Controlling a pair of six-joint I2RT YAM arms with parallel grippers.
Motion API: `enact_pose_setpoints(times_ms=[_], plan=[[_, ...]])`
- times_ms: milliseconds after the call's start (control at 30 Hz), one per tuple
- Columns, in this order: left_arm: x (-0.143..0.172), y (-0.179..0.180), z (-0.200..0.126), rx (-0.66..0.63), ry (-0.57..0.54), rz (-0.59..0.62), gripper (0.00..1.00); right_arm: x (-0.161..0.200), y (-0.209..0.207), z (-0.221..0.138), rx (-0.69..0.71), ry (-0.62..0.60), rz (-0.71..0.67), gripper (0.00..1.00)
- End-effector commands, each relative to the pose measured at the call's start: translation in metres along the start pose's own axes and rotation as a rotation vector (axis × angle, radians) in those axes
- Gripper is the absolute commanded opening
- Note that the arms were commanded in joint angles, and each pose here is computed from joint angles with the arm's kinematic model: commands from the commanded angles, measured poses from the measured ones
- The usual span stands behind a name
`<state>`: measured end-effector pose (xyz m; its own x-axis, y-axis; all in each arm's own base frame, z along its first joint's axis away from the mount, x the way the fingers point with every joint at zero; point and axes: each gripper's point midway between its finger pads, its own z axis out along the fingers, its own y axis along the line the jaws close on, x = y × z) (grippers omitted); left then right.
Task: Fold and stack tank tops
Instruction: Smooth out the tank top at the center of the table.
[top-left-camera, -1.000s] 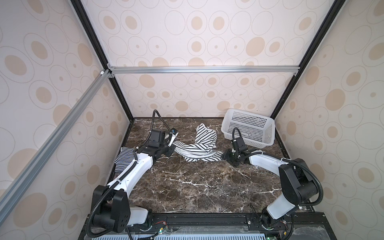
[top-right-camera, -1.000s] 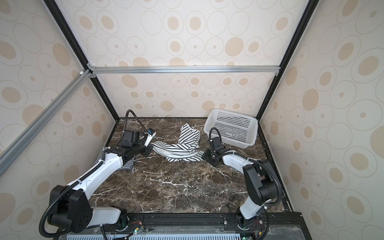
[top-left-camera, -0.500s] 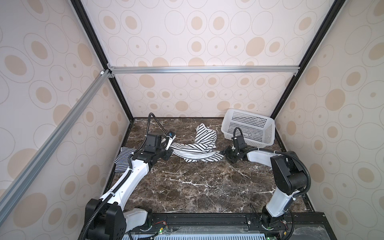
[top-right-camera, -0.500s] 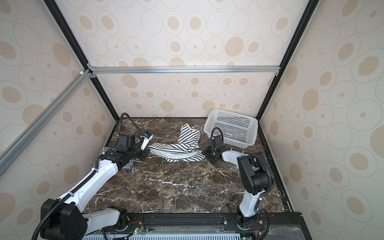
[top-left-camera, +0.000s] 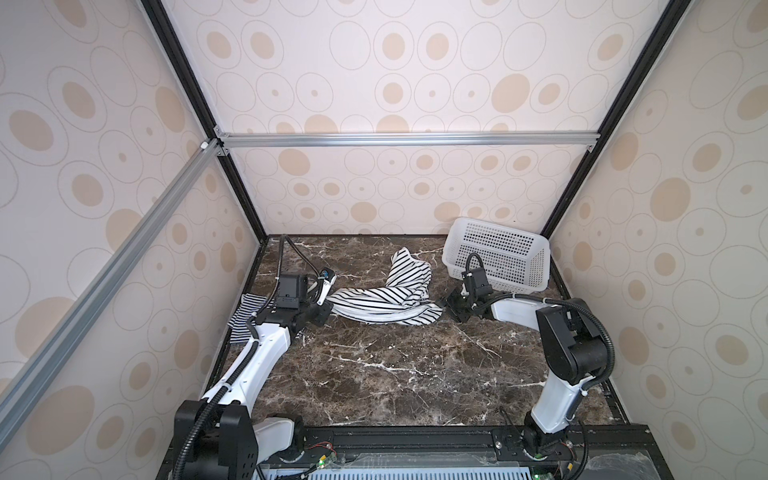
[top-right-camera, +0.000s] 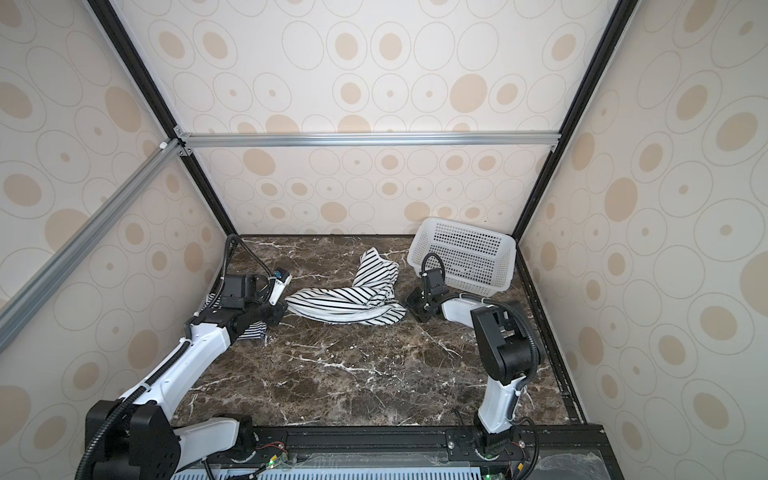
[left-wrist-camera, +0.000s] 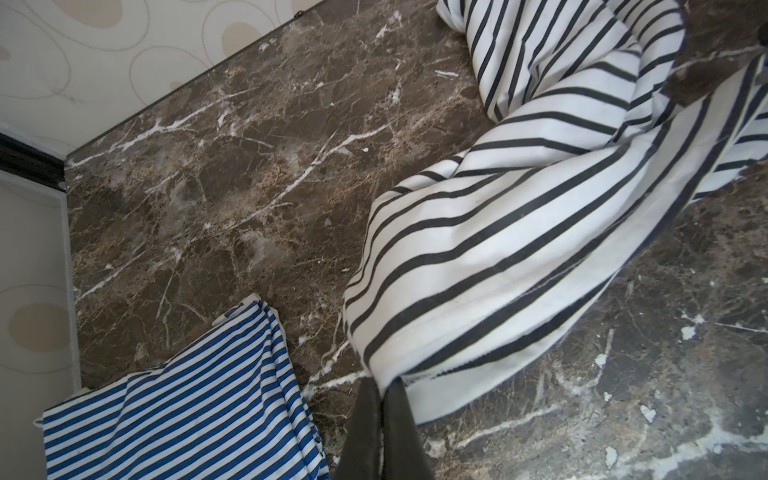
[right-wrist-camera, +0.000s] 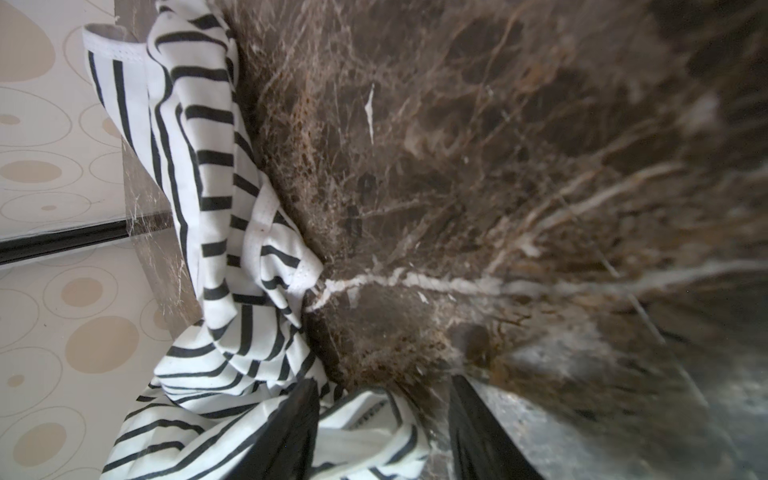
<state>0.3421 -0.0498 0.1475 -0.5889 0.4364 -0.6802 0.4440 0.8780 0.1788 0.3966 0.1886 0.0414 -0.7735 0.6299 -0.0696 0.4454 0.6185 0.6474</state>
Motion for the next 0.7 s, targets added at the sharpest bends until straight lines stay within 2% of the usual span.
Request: enact_pose_setpoints(times_ms=[0, 300, 667], plan=[[0.005, 0.005, 0.002, 0.007, -0.009, 0.014, 0.0, 0.004, 0.002, -0.011, -0.002, 0.003, -0.015, 0.52], [0.028, 0.008, 0.015, 0.021, 0.03, -0.015, 0.0, 0.032, -0.002, 0.007, 0.019, 0.098, -0.073, 0.47], [0.045, 0.013, 0.021, 0.016, 0.059, -0.032, 0.0, 0.049, 0.002, -0.014, 0.074, 0.084, -0.161, 0.37]])
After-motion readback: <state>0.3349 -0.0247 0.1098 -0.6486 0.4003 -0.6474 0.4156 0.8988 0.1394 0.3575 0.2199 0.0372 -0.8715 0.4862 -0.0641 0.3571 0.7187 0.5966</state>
